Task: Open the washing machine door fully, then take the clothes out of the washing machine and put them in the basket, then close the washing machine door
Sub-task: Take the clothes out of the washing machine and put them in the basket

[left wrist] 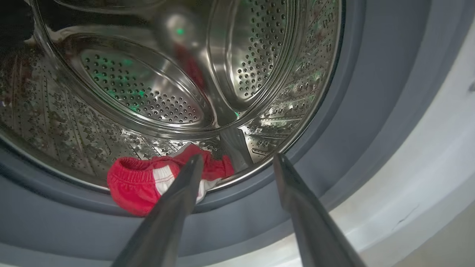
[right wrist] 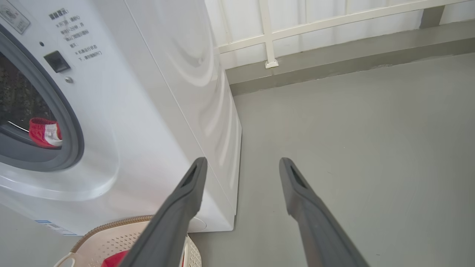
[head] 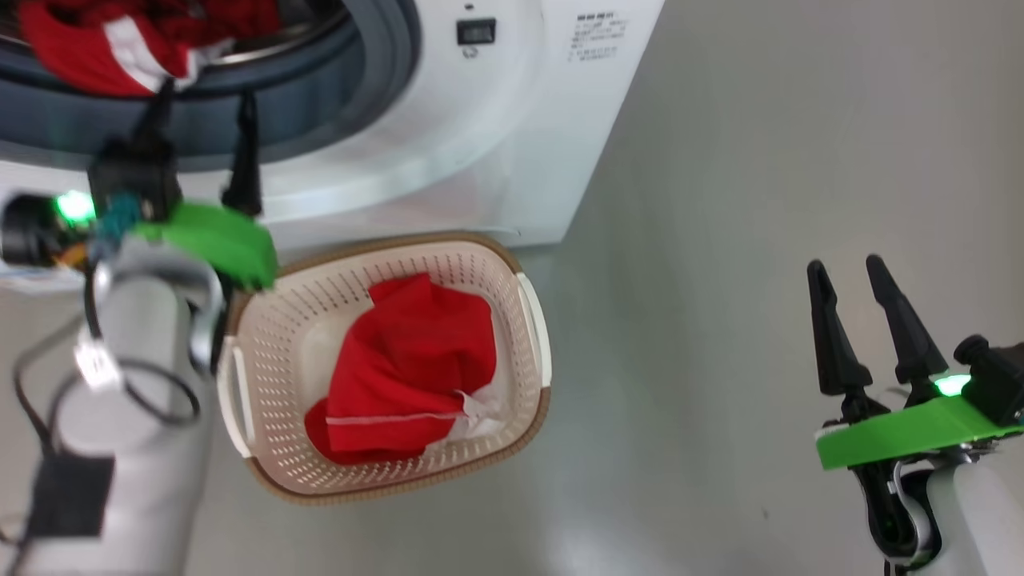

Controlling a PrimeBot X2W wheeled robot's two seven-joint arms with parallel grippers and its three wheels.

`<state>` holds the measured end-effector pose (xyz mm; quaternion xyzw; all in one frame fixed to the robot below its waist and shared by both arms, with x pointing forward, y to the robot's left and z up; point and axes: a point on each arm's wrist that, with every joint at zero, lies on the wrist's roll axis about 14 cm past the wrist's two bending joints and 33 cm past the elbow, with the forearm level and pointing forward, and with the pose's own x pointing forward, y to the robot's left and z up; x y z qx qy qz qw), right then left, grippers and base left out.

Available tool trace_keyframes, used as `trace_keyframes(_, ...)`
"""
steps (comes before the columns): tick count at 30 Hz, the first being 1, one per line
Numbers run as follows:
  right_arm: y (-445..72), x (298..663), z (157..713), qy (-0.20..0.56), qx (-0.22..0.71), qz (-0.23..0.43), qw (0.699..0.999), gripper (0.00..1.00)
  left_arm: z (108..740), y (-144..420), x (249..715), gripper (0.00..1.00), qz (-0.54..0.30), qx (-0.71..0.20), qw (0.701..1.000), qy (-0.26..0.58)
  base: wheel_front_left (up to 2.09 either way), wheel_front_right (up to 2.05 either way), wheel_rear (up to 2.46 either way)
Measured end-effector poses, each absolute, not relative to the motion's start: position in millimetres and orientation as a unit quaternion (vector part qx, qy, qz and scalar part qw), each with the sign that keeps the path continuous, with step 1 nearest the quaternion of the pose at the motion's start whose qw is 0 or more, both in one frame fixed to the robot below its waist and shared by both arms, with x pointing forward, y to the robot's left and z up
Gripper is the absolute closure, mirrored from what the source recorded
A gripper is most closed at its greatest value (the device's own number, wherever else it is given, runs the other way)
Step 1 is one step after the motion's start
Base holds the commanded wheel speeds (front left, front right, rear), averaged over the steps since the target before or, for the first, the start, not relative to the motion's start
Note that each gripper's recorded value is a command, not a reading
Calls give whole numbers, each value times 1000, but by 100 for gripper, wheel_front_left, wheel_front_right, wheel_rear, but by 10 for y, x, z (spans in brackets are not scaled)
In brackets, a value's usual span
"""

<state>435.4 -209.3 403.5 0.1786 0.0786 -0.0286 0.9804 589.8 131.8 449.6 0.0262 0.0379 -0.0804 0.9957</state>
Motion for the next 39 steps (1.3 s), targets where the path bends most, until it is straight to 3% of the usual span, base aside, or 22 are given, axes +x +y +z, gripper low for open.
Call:
trace_keyframes(13,-2248,4380,3785,103,173,-59,978,0,3824,1440,6373,0,-78,98,982,145,0,0,0)
trace_keyframes(34,-2278,4423,3649,114,172,-68,976,0,3547,1647,6630,0,-64,199,959,191,0,0,0)
trace_keyframes(35,-2275,4422,3650,114,172,-68,976,0,3531,1650,6622,8,-65,202,958,195,0,0,0)
trace_keyframes(36,-2271,4421,3650,114,172,-67,976,0,3521,1654,6618,27,-64,203,957,197,0,0,0)
trace_keyframes(37,-2264,4420,3648,115,173,-66,976,0,3517,1659,6618,27,-63,204,957,197,0,0,0)
trace_keyframes(38,-2255,4420,3648,115,173,-65,976,0,3517,1665,6618,58,-62,206,957,197,0,0,0)
trace_keyframes(39,-2243,4421,3649,116,173,-63,976,0,3520,1666,6618,78,-62,207,956,197,0,0,0)
